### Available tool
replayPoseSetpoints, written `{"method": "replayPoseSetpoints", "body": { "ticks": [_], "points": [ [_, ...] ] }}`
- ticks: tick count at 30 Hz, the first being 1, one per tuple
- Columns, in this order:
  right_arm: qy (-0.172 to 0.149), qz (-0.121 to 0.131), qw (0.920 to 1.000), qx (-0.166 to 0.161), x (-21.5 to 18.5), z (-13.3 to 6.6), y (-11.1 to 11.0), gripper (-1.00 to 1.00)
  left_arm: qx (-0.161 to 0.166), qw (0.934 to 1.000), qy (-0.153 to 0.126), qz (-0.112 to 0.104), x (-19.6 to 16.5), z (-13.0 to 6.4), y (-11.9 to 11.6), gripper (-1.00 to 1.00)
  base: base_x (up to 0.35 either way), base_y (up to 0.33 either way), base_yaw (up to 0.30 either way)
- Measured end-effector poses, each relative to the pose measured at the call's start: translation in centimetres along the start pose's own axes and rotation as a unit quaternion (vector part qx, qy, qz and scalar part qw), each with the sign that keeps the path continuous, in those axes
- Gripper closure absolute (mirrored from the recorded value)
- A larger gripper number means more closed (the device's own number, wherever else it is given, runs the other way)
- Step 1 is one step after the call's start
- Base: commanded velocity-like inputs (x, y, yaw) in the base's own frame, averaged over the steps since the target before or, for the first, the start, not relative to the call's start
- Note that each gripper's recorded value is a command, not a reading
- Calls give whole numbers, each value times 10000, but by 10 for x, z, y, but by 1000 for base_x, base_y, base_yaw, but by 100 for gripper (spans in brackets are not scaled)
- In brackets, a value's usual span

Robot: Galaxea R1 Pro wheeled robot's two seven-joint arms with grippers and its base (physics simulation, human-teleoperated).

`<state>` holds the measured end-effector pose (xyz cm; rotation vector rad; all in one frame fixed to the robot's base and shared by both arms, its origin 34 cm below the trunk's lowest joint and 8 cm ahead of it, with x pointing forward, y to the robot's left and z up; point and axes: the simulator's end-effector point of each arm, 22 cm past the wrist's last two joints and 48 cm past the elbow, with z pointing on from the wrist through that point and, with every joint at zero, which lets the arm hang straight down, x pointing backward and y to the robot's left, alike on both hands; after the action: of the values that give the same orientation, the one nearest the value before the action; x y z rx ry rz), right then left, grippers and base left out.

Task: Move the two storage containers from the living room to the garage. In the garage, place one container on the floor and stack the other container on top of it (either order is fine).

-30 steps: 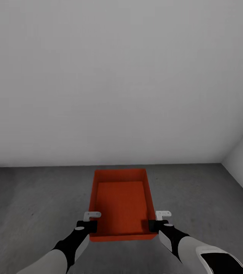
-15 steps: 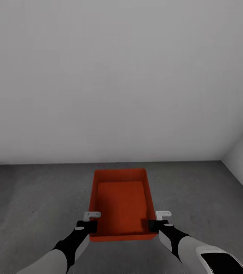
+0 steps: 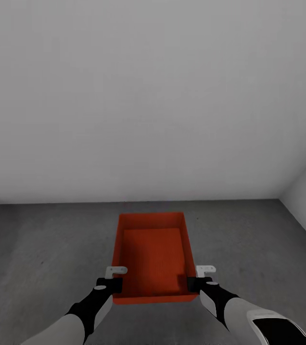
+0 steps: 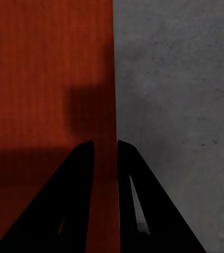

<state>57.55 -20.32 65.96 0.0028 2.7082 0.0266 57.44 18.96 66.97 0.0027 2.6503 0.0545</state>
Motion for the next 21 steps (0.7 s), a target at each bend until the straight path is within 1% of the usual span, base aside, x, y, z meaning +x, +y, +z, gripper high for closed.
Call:
{"method": "replayPoseSetpoints", "body": {
  "ticks": [21],
  "points": [
    [44, 2, 10000, 0, 4, 2, 0, 100, 1, 10000, 44, 4, 4, 2, 0, 100, 0, 0, 0]
  ]
}}
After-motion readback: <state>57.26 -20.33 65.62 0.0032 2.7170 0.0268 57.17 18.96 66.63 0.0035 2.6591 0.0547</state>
